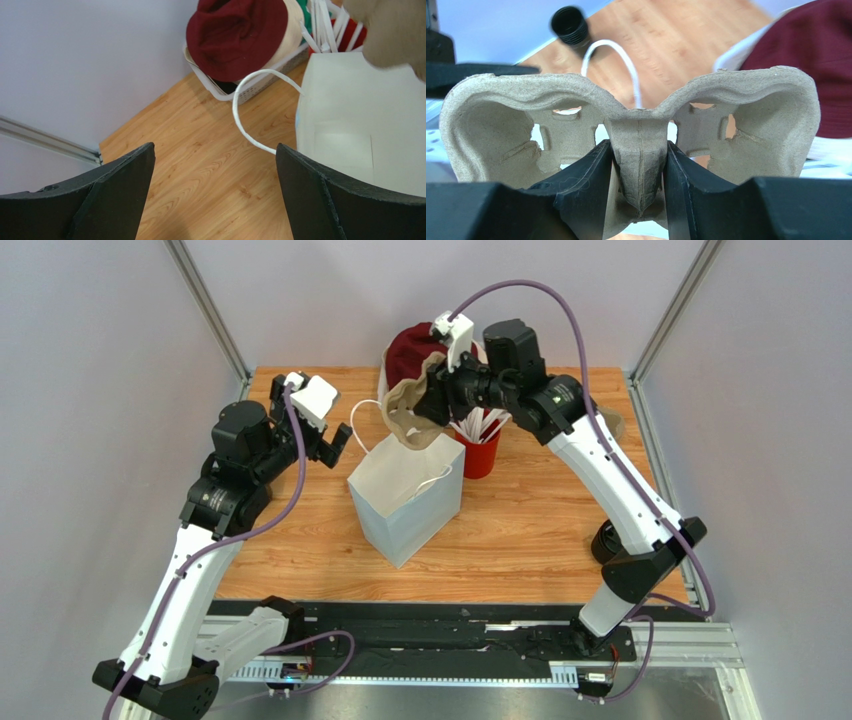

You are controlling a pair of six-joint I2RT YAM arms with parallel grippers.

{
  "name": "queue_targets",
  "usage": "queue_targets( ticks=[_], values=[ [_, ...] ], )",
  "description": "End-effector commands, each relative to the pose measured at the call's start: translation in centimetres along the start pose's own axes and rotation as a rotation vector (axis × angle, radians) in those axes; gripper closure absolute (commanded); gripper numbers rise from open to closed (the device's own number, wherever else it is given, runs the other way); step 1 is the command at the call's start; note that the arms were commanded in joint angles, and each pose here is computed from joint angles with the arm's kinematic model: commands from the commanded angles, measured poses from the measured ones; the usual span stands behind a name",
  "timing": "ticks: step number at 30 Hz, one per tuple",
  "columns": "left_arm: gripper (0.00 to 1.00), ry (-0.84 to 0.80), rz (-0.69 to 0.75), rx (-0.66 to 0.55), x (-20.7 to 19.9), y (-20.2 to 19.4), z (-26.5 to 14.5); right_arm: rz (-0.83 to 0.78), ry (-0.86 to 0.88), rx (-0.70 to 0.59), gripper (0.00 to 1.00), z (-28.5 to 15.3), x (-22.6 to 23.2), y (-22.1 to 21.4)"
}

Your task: Pack the takeout coffee

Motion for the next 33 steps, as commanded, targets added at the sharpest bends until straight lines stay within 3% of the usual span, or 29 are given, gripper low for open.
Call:
queue_targets(
  ticks=[1, 14, 24, 33],
  values=[
    [0.01, 0.132, -0.075, -0.082, 1.9, 1.2, -0.8, 0.08, 0.184, -0.015, 0.57, 0.3, 3.4, 1.0],
    [0.01, 0.234, -0.138, -0.073, 3.6, 0.4, -1.3, 0.128, 0.276, 0.093, 0.57, 2.2, 6.8, -2.8],
    [0.01, 0.115, -0.097, -0.1, 2.9, 1.5, 0.3, 0.152, 0.24, 0.154, 0.57, 2.7, 6.4, -5.3],
    [0.01, -0.041, -0.094, -0.129, 2.0, 2.1, 4.4, 0.141, 0.183, 0.196, 0.57, 2.9, 5.6, -6.7]
  ],
)
Point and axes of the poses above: each gripper's point midway between its finger pads, its own z axis out along the fingers, its own x axis along the line the jaws close on, y = z × x, the point moved 5 cm from there along -z, back along the fingers, and after that the axes turned 5 degrees about -z, right-handed, at the moved point
